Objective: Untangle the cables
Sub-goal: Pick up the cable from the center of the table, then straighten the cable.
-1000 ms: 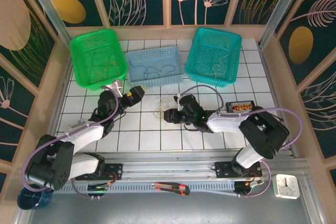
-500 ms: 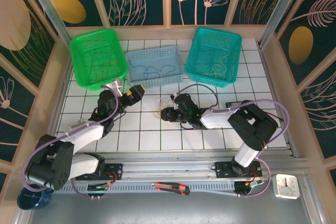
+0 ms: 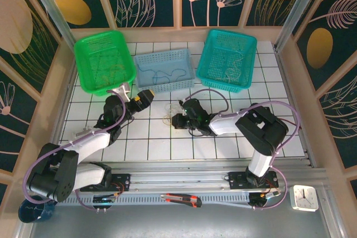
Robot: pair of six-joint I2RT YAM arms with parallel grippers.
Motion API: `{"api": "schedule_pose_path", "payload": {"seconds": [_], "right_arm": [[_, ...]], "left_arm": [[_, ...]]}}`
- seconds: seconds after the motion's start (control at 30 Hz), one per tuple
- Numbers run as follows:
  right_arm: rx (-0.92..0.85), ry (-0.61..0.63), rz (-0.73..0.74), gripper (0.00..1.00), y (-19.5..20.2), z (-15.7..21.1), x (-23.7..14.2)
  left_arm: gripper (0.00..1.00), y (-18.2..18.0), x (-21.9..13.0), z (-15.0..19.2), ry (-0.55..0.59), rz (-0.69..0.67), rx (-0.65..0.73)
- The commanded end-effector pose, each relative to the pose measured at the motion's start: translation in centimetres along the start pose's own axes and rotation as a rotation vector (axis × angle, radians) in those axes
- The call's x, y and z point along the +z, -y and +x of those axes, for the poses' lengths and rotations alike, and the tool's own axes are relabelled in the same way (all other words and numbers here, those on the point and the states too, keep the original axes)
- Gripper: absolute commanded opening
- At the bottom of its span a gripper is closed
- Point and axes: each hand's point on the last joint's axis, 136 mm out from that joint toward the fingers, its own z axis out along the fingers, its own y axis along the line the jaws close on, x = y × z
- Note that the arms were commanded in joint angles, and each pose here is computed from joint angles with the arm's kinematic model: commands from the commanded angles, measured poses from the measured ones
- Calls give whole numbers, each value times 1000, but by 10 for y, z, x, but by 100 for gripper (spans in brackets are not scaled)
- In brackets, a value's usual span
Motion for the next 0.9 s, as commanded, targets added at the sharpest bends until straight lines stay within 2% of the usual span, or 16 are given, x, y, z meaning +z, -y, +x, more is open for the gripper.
{"api": "schedule_pose_path", "payload": {"seconds": [0.0, 0.43, 0.63, 0.87], "right_arm": [[-24, 44, -46, 0, -17, -13, -6], [-122, 223, -109, 0, -65, -59, -84], [-130, 247, -126, 0, -70, -72, -90], [-117, 254, -137, 0, -67, -75, -90]], "left_arm": [[99, 20, 2, -9, 15, 72, 18], [99, 26, 6, 4, -52, 130, 7], [99, 39, 8, 9, -92, 196, -10], [90, 55, 7, 20, -153, 266, -13]]}}
